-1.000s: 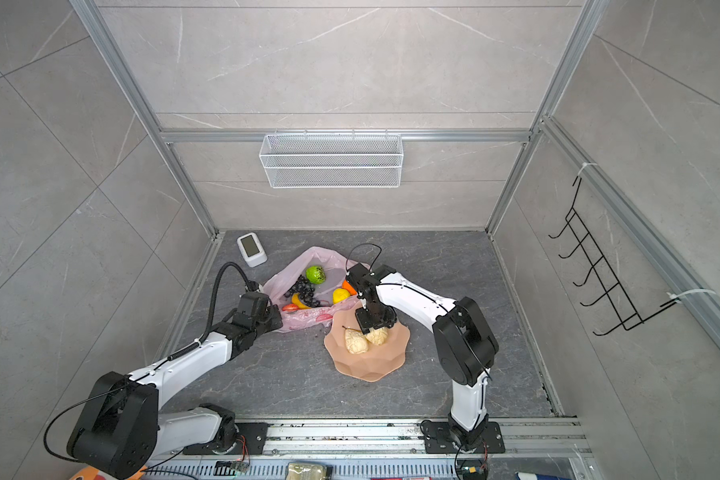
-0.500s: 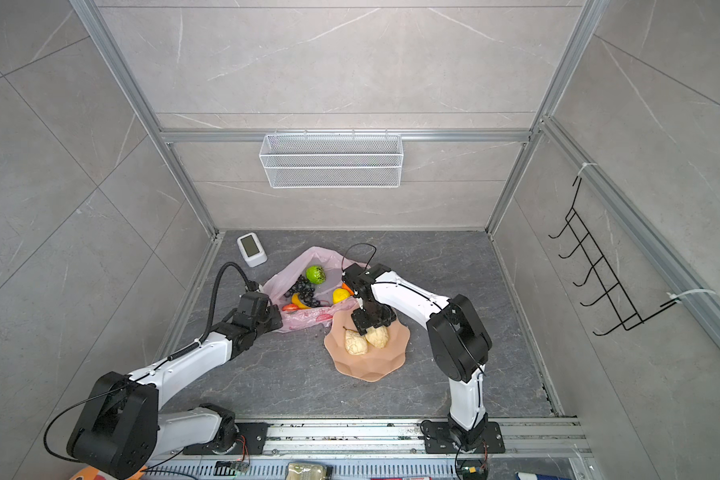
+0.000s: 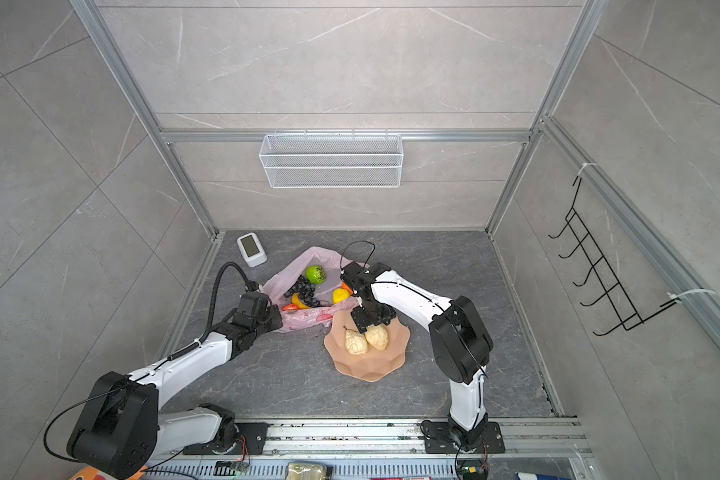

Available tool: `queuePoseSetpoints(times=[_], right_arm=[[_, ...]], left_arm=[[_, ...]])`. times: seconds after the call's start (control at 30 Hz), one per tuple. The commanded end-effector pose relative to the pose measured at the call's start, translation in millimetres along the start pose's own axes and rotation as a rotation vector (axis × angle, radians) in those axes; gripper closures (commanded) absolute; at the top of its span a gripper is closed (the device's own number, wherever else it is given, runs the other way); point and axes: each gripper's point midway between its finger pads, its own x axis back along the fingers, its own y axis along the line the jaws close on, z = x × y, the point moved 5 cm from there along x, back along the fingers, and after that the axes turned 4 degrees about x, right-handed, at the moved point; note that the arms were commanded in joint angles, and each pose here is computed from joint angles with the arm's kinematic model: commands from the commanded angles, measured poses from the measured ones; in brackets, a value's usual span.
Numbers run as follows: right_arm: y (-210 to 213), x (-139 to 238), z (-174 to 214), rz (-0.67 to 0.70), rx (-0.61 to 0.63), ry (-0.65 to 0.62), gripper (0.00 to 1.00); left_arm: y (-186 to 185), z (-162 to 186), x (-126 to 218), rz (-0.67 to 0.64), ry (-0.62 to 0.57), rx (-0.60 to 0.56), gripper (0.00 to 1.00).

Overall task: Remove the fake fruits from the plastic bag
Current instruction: 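Move the right gripper back into the bag toward the green fruit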

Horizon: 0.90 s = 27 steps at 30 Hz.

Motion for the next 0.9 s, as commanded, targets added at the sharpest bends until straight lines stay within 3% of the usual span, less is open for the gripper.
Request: queuePoseSetpoints(times=[0.0,0.13,0.37,0.5,0.67,0.87], right_arm=[[1.4,49.2,-10.3,0.013,-0.036,-0.159,0.29],[15.7,76.6,-34.9,-0.019,-0.079,-0.347,0.30],[69.7,87.3,-100.4,-0.254,-0.225,-0.619,0.32],[92.8,77.6,-132.1,-0.310,-0.299,-0.672,0.34],[97.8,50.7,-160.8,-0.274,-0.403,-0.668,0.38],[92.5,28.3,-184.5,-0.166,-0.468,-0.674,0.32]], left_arm=[[-0.1,-6.1,6.1,-0.002,-0.039,-0.022,1.00],[13.0,-9.0,7.5,-0.091,-0.063,0.007,1.00],[29.6,-8.5,8.4,-0.136,-0.073,0.069,1.00],[27.1,-7.6,8.7,-0.115,-0.070,0.064,1.00],[19.3,-5.9,3.8,-0.069,-0.039,0.054,1.00],[10.0,-4.9,0.7,-0.016,-0.014,0.037,1.00]])
